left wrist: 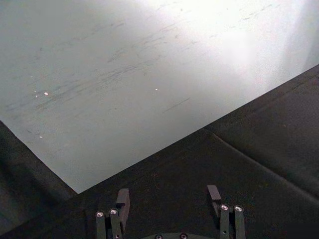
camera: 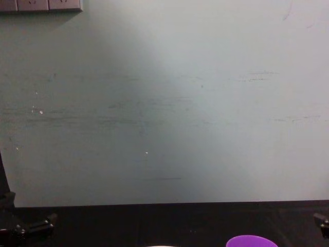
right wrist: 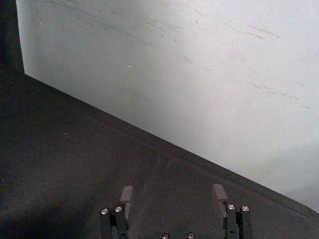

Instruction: Pick up the cup and pour the mung beans from the cup into the bowl.

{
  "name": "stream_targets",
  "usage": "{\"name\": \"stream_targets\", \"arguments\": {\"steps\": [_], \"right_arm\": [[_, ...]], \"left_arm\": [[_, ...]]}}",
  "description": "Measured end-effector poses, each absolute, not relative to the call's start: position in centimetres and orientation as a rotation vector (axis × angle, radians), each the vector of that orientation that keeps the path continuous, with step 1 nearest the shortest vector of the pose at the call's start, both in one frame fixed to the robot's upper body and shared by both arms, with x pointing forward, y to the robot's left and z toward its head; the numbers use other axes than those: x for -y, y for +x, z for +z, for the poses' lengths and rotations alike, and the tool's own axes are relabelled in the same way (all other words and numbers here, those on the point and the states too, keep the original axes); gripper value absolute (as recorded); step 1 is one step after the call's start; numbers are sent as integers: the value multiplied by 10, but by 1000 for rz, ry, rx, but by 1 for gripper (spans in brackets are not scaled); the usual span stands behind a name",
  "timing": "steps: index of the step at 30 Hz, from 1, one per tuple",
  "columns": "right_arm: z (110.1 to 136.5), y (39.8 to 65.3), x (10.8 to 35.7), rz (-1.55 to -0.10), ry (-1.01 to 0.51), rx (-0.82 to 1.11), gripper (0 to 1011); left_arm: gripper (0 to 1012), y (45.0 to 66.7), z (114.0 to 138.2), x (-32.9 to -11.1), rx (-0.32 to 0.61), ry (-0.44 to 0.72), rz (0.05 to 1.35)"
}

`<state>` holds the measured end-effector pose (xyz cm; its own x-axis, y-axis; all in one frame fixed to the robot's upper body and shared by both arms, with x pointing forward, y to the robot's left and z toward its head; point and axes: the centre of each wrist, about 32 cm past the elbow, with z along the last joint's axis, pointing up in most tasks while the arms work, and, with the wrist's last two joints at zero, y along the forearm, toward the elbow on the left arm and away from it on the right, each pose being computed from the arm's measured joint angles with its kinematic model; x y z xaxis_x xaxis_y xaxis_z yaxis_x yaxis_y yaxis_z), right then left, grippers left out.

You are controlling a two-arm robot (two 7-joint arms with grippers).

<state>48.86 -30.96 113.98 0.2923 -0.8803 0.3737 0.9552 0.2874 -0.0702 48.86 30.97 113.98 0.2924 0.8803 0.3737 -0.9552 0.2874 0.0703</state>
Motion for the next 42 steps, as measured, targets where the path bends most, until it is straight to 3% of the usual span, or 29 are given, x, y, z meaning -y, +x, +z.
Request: {"name": "stream_targets", "arguments": {"steps": [14,21,31,42], "right_arm": [[1140,460,341,-1171,-215,254,1003],[1141,449,358,-1013,-141,132,1003],[1134,449,349,-846,-105,52,1003],[1120,454,331,-777,-108,24,1003]], "left_arm": [[1011,489,1140,-310,285,304,1248],[1011,489,1140,-310,285,304,1248],[1011,489,1140,-310,285,304,1248],[1011,489,1140,-310,285,305,1248]]}}
